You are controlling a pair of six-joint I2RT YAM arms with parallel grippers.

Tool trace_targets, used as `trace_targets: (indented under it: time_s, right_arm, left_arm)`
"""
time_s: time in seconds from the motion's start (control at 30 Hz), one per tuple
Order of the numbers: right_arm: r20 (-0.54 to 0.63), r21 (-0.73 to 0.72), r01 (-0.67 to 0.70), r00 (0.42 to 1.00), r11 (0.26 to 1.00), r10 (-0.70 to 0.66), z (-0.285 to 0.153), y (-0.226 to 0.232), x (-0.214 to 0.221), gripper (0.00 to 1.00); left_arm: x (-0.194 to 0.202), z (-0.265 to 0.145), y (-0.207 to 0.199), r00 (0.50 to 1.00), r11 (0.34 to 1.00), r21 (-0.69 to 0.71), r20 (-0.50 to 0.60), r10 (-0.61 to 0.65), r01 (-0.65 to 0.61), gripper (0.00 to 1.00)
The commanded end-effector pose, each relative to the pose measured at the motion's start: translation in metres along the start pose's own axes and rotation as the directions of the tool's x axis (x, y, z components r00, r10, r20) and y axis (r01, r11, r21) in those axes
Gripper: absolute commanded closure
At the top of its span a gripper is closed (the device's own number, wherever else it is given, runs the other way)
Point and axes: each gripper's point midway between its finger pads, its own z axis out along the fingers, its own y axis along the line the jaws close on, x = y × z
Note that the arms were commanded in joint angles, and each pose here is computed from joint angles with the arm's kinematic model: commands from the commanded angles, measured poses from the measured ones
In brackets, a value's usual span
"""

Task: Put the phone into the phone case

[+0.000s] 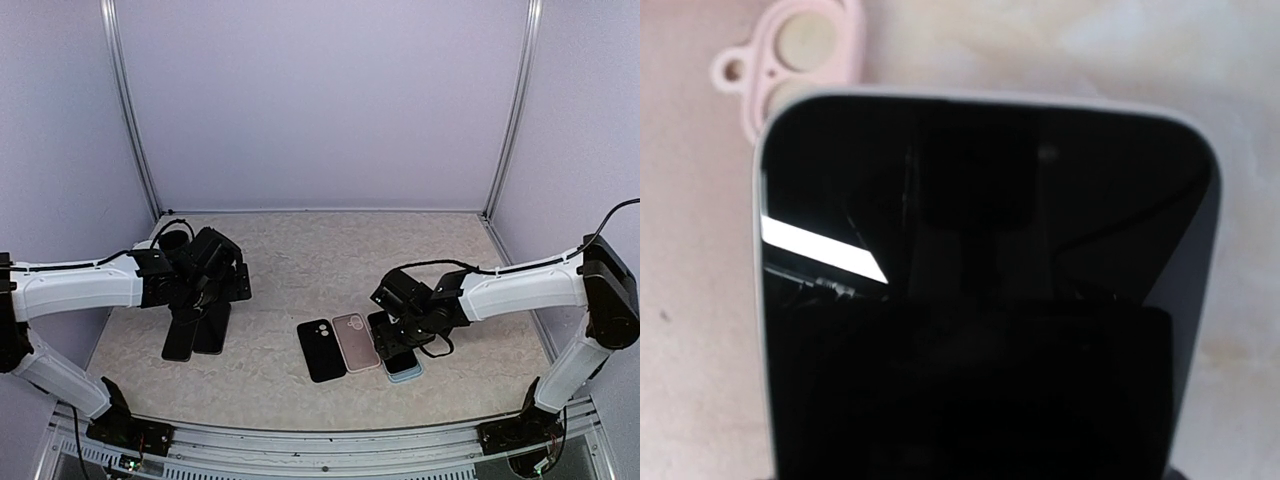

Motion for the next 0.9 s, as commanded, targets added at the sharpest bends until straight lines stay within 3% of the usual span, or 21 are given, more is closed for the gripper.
trace_targets:
  time_s: [0.0, 0.63, 0.87]
  right_arm:
    - [0.024, 0.001, -0.037, 0.999, 0.999, 0.037, -0.009, -0.003, 0.000, 0.66]
    - [-0.027, -0.036, -0.016, 1.000, 0.999, 0.015, -0.002, 0.000, 0.017, 0.65]
    - [-0.066, -0.023, -0.031, 0.997, 0.999, 0.029, -0.004, -0.001, 0.022, 0.60]
  left_arm:
    - [-0.007, -0.003, -0.002, 1.000, 1.000, -0.007, 0.020, 0.017, -0.017, 0.01]
    - [-0.003, 0.001, -0.003, 1.000, 1.000, -0.015, 0.006, 0.027, -0.027, 0.01]
    - [-0.001, 0.003, -0.002, 0.999, 0.999, -0.021, 0.002, 0.032, -0.032, 0.01]
